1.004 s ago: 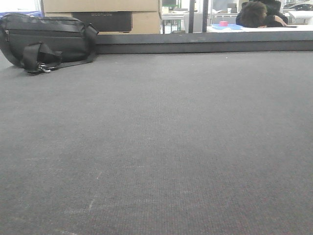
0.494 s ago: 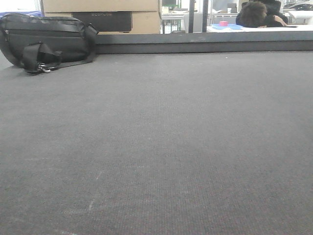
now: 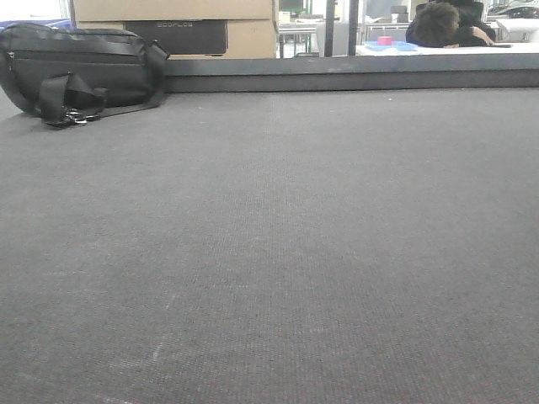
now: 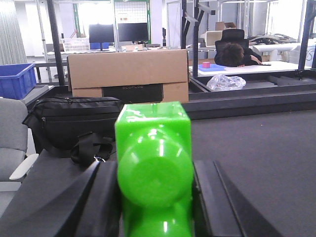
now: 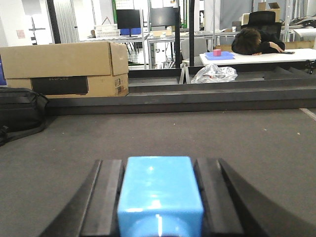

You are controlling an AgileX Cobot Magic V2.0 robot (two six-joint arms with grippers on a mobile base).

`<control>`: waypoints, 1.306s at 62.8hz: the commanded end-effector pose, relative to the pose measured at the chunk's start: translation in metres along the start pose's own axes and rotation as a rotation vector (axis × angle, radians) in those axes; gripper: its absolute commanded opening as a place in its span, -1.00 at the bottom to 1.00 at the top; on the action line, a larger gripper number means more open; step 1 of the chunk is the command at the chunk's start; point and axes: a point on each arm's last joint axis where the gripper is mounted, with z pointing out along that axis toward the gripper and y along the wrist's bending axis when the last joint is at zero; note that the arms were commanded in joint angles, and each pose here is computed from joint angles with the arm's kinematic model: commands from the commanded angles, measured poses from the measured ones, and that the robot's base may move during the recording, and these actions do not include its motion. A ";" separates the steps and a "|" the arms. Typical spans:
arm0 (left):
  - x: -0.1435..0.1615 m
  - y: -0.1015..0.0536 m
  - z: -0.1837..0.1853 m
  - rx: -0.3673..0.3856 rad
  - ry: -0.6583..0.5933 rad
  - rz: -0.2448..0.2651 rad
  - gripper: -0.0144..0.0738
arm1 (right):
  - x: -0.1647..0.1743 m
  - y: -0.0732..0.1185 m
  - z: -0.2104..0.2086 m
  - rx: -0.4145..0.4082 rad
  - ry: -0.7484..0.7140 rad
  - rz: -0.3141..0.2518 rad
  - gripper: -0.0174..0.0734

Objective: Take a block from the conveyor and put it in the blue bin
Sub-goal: 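Drive the base away from the conveyor holding both blocks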

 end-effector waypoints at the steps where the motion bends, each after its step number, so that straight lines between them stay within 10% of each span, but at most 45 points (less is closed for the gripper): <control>1: -0.001 0.000 -0.001 -0.002 -0.016 -0.002 -0.93 | -0.001 0.000 -0.001 0.003 -0.021 -0.002 -0.97; 82: -0.001 0.000 -0.001 -0.002 -0.016 -0.002 -0.93 | -0.001 0.000 -0.001 0.003 -0.021 -0.002 -0.97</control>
